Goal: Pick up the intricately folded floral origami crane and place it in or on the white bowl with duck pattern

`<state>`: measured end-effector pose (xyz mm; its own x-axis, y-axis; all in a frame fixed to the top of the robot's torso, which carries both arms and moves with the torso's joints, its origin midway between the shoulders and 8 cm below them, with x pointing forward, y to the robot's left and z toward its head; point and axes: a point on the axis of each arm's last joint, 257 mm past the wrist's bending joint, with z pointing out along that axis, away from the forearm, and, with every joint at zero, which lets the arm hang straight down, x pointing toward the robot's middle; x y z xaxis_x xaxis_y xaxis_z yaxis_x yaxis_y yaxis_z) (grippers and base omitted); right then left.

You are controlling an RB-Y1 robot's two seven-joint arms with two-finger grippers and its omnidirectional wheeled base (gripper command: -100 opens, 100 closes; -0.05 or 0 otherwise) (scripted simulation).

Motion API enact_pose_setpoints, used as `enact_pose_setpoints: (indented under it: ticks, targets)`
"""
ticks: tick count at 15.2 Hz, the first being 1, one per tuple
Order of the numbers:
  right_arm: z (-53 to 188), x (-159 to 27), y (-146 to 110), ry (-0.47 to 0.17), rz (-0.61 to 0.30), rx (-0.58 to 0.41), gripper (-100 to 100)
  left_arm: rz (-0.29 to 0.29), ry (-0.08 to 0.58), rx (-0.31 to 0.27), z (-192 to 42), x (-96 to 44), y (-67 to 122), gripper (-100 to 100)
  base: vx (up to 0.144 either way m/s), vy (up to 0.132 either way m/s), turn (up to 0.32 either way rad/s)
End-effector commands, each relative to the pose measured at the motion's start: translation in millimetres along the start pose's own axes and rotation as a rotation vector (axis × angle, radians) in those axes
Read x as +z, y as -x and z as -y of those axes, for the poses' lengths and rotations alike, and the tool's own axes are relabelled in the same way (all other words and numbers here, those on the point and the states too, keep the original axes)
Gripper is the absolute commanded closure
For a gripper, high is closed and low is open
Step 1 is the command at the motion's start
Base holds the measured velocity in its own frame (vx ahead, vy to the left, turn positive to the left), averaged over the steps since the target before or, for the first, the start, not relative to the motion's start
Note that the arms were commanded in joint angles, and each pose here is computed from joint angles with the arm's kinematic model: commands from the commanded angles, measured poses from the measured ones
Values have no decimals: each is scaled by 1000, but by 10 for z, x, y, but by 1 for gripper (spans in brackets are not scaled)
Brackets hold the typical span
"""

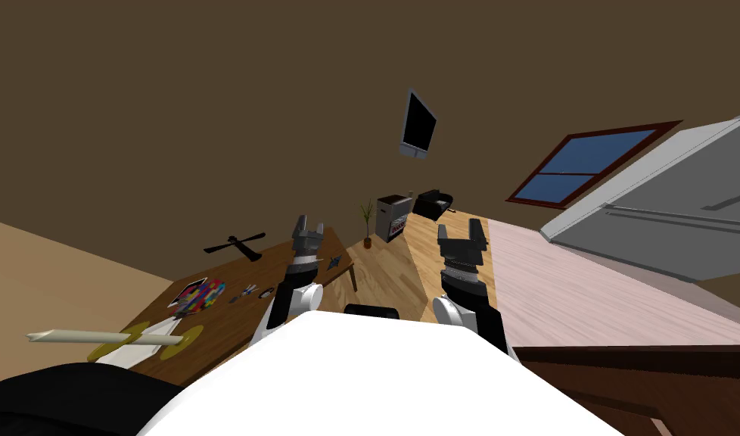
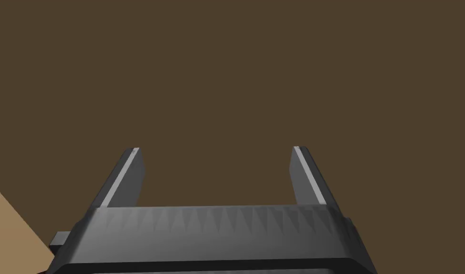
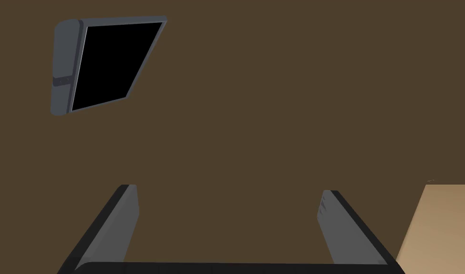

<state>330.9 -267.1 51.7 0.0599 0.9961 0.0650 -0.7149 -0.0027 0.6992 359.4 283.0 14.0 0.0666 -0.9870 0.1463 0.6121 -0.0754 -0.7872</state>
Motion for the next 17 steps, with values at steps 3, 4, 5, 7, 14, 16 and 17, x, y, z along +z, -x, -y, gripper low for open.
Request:
enact_pose_setpoints:
  ticks: [3,4,5,7,14,16,17]
  targets:
    - [0,0,0,0,0,0,0,-41,71,30,-254,-11,-17,-100,7,-2,4]
    - [0,0,0,0,0,0,0,-50,97,39,-350,-19,-12,-100,15,-5,6]
    - [0,0,0,0,0,0,0,-58,127,49,-458,-28,-3,-100,17,-4,8]
    - [0,0,0,0,0,0,0,-71,194,69,-707,-58,32,-100,20,-8,10]
    - [0,0,0,0,0,0,0,-79,357,114,-1299,-173,168,-100,17,-6,8]
    - [0,0,0,0,0,0,0,-77,402,125,-1460,-216,215,-100,16,-5,7]
    - [0,0,0,0,0,0,0,-77,437,135,-1586,-245,255,-100,22,-6,12]
